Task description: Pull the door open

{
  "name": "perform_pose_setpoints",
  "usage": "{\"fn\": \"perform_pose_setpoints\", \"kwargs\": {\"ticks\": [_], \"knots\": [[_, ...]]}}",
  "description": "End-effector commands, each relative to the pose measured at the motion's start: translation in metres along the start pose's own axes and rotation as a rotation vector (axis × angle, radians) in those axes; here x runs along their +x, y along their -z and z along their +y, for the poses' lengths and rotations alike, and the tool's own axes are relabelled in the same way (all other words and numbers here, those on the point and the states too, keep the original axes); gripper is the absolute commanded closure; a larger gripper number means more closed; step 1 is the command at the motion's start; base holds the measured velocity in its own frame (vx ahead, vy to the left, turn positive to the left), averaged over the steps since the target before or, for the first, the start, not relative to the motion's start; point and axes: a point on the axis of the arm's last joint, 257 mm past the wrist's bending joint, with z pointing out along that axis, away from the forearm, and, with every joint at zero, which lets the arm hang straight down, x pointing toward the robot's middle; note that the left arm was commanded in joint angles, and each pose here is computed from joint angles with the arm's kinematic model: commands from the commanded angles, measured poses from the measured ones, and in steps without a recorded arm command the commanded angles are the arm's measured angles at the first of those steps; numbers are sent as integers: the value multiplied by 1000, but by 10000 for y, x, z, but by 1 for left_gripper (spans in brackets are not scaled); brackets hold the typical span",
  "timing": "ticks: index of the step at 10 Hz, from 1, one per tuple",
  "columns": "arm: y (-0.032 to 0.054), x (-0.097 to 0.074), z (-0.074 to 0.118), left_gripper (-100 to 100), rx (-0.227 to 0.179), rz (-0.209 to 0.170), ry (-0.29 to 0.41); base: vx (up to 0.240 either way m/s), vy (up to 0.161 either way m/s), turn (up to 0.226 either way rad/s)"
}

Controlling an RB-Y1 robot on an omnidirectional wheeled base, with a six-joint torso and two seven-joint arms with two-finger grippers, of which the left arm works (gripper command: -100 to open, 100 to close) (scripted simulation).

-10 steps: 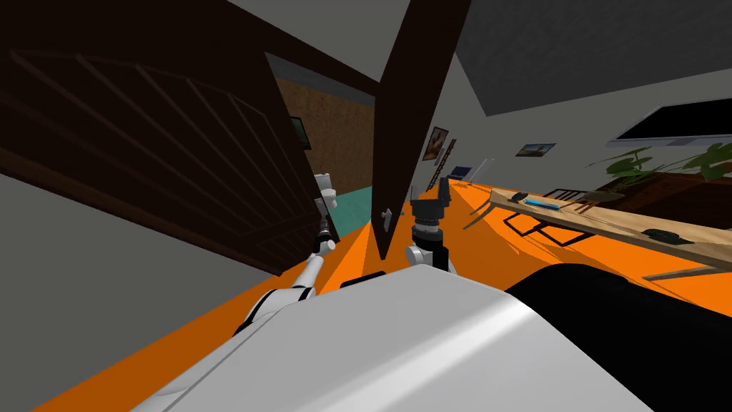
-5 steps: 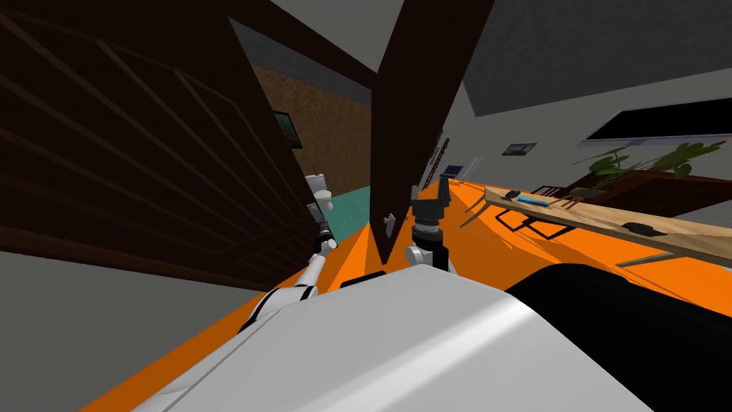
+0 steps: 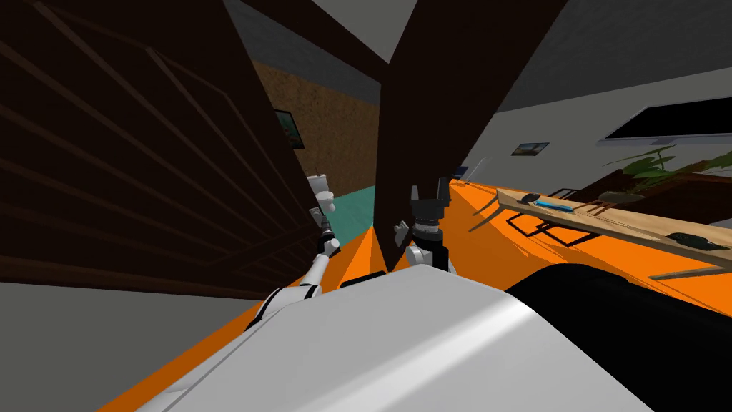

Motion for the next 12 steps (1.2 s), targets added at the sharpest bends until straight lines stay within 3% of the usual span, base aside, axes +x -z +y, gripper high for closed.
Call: {"fn": "perform_pose_setpoints", "kwargs": {"ticks": [1, 5, 10, 11, 12], "knots": [[16, 57, 7, -100, -7, -7, 14, 206, 95, 138], [71, 186, 32, -100, -21, -12, 40, 174, 92, 153], [111, 286, 43, -100, -32, -13, 59, 185, 12, 151], [111, 286, 43, 100, -32, -13, 59, -11, 0, -24], [111, 286, 43, 100, -32, -13, 59, -30, 3, -13]]}}
